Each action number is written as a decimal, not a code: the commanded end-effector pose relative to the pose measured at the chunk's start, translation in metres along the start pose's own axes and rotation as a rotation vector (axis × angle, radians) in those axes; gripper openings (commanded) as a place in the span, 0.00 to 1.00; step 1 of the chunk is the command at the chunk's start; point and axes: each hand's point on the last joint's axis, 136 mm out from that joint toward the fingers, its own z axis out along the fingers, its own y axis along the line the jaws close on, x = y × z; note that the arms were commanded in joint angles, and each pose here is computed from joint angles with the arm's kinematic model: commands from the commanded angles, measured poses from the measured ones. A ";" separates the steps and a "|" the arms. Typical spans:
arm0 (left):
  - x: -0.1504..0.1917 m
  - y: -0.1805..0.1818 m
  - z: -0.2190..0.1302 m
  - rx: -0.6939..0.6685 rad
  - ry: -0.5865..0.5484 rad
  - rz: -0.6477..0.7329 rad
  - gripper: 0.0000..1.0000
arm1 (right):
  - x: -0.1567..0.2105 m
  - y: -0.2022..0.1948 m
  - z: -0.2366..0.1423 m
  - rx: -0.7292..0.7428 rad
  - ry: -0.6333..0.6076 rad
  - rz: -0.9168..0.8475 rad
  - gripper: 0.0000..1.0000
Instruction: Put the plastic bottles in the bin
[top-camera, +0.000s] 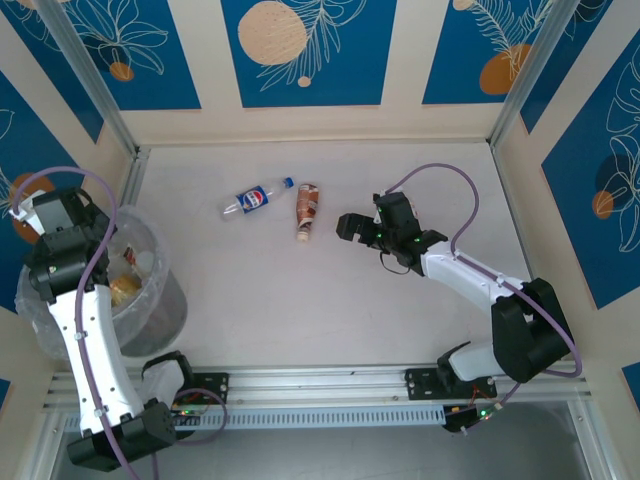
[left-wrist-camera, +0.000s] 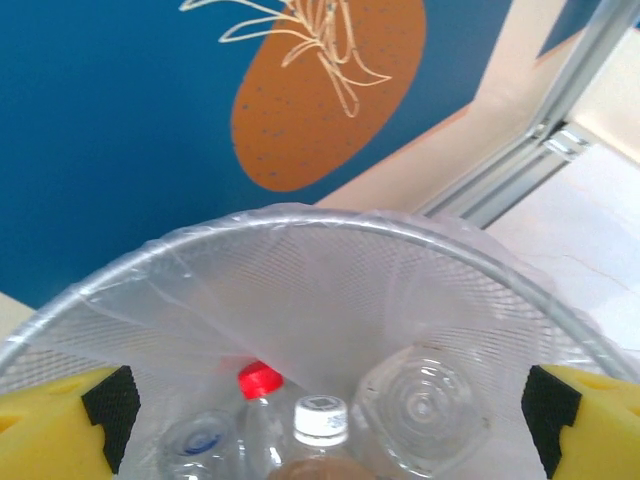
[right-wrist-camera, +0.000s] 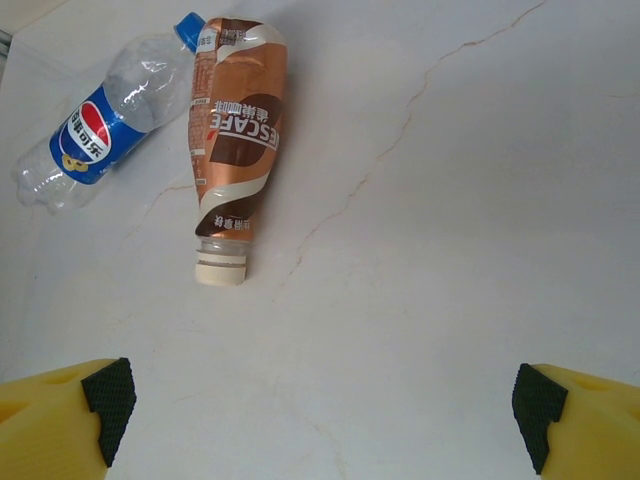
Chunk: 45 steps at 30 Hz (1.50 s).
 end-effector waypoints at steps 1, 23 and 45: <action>-0.004 -0.016 -0.011 0.111 0.006 -0.038 0.99 | -0.006 -0.001 -0.001 0.022 -0.002 -0.003 0.99; 0.006 -0.154 -0.093 0.647 -0.018 0.178 0.99 | -0.062 -0.078 -0.028 0.312 0.080 -0.239 0.99; 0.064 -0.222 -0.161 1.172 0.007 0.425 0.99 | -0.108 -0.136 0.038 0.284 0.394 -0.226 0.99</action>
